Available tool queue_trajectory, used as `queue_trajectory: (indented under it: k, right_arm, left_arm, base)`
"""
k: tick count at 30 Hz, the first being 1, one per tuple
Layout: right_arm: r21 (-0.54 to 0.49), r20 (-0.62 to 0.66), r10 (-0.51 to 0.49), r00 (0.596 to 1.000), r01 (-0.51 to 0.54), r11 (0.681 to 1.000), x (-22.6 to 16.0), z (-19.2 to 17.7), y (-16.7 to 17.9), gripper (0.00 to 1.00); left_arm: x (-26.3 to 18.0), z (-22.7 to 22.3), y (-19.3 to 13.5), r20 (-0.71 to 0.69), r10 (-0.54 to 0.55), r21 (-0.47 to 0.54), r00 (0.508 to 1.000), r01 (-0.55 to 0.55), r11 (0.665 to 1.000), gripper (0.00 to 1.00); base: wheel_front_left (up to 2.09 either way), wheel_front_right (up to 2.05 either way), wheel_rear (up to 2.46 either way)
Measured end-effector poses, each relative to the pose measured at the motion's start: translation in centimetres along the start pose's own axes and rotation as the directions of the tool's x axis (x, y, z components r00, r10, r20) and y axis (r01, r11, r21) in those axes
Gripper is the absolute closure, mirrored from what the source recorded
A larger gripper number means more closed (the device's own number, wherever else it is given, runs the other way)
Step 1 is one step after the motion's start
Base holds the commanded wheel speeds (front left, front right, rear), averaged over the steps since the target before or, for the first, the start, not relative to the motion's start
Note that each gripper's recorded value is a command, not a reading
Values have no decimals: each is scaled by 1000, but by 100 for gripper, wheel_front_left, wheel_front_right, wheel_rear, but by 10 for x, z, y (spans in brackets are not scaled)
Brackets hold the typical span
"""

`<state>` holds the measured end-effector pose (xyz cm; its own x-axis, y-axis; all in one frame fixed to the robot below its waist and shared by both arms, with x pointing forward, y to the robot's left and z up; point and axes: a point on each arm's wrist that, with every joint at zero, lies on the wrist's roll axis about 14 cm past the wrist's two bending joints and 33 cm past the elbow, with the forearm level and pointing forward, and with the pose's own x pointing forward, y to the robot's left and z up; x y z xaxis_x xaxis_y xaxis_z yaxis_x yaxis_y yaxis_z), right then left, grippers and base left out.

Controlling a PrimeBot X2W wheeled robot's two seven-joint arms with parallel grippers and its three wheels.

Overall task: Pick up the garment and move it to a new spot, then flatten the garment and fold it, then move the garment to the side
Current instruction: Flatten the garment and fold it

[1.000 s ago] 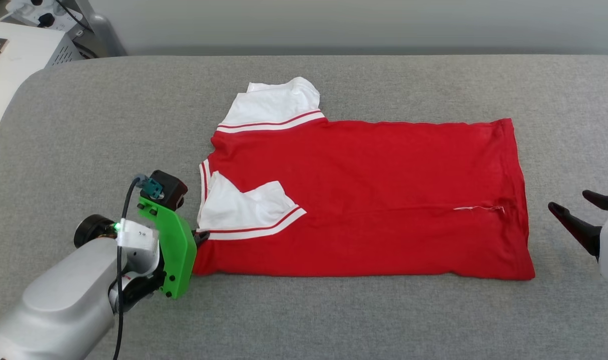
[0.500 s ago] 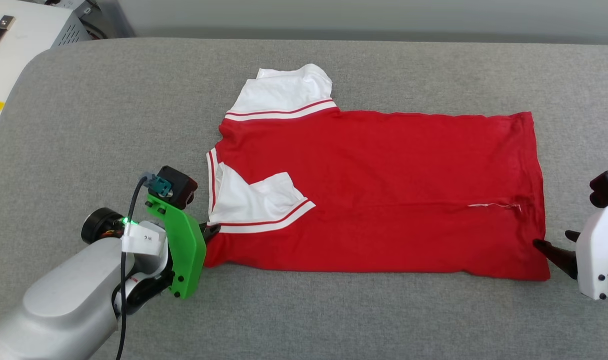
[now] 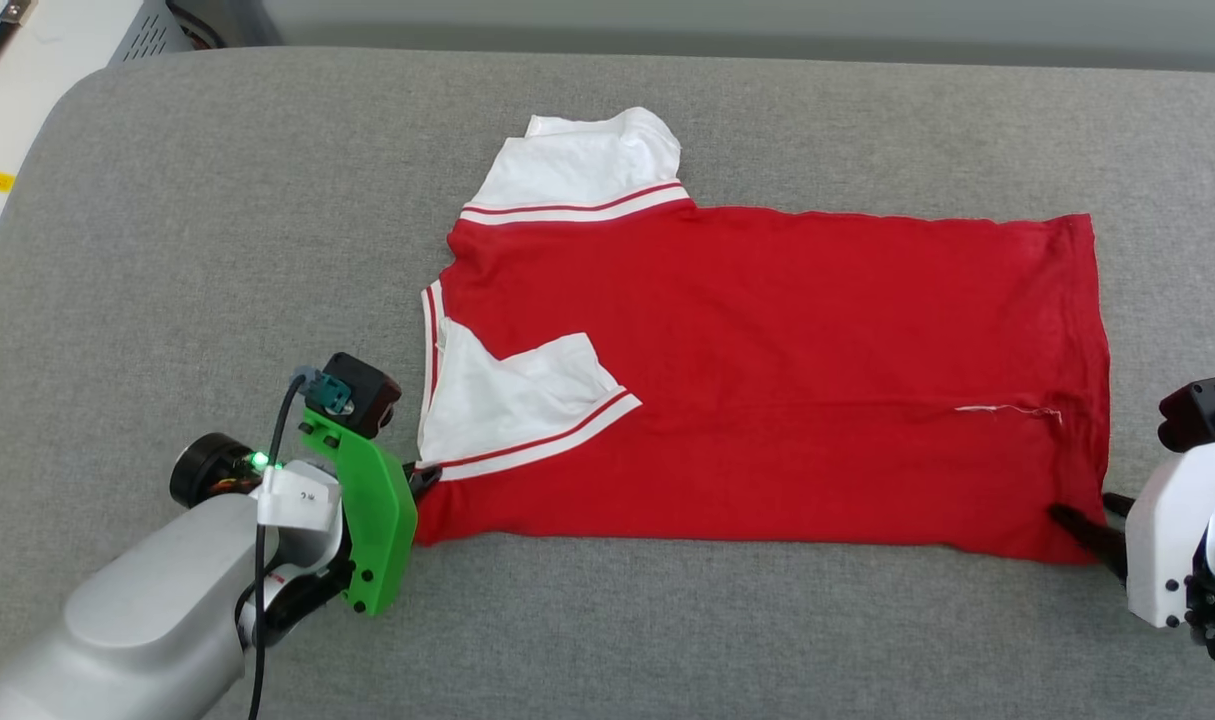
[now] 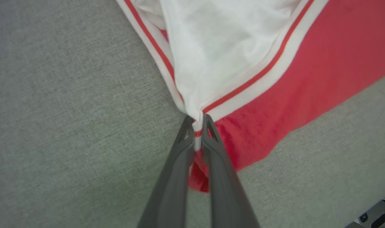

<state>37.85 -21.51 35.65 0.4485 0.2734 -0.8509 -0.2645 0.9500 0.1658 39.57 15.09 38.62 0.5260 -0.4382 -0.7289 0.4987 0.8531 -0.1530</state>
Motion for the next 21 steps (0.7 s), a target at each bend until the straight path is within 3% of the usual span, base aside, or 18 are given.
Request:
queue_trajectory:
  k: [8,21]
  right_arm:
    - [-13,118,14,993,-12,1000,-16,14,6,100]
    - [-20,218,25,976,-22,1000,-58,6,13,100]
  left_arm:
    - [-10,-2,-4,31,9,-14,999,-8,1000,100]
    - [-43,-2,-24,85,-2,0,996,2,1000,100]
  base:
    - [0,0,0]
    - [0,0,0]
